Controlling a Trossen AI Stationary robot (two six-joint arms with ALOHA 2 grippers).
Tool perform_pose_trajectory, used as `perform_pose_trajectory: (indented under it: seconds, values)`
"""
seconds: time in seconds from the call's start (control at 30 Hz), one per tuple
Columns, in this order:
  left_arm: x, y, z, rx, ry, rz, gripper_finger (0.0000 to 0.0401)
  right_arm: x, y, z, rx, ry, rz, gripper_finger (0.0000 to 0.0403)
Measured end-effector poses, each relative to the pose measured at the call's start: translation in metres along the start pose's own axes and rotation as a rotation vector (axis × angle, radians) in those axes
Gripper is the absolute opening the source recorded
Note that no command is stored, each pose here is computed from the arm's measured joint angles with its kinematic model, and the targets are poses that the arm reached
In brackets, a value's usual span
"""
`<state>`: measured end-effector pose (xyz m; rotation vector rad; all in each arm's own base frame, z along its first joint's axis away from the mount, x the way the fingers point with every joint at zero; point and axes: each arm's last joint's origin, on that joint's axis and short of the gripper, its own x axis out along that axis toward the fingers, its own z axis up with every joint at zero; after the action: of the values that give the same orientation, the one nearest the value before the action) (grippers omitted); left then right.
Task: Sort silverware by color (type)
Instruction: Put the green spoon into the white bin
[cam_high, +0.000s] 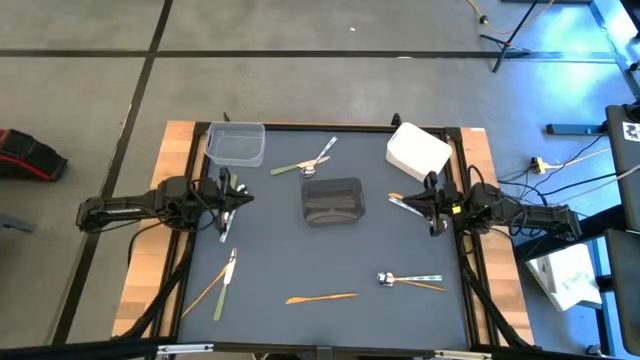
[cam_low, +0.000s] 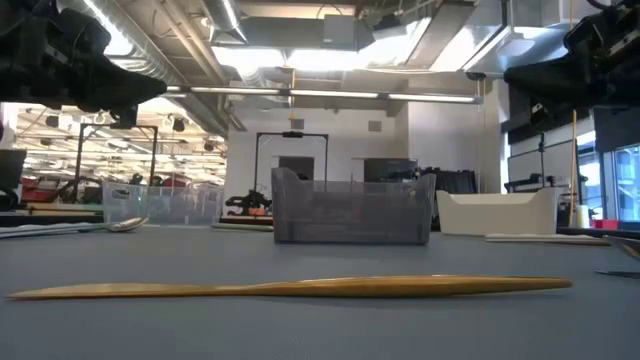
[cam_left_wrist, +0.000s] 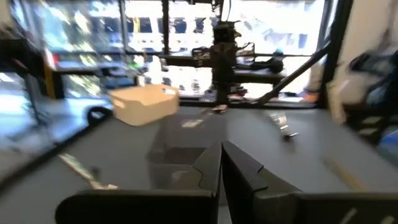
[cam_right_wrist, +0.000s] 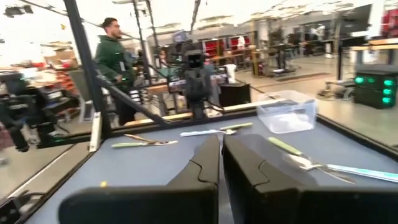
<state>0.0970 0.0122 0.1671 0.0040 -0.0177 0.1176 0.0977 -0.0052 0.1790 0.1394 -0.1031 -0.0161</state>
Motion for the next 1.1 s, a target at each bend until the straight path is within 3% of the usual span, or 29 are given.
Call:
perform_pose_trajectory:
  seconds: [0.1, 0.3, 0.47, 0.7, 0.8, 1.1]
  values:
    - [0.000, 0.002, 0.001, 0.106, -0.008, 0.053, 0.0008, 0.002, -0.001, 0.006, -0.004, 0.020, -0.055, 0.0012]
    - [0.000, 0.002, 0.002, 0.112, -0.018, 0.080, 0.0008, 0.015, -0.001, 0.029, -0.074, 0.102, -0.176, 0.0012]
    - [-0.001, 0.002, 0.011, 0.035, -0.109, 0.085, 0.0008, 0.035, -0.003, 0.046, -0.128, 0.358, -0.314, 0.0012]
    - [-0.003, 0.002, 0.025, -0.030, -0.258, 0.065, 0.0008, 0.057, -0.002, 0.062, -0.062, 0.777, -0.396, 0.0012]
    - [-0.004, 0.002, 0.029, -0.027, -0.302, 0.066, 0.0008, 0.061, -0.002, 0.060, -0.048, 0.969, -0.436, 0.0012]
    - [-0.006, 0.002, 0.034, -0.029, -0.363, 0.073, 0.0008, 0.074, -0.011, 0.030, 0.045, 1.292, -0.551, 0.0022]
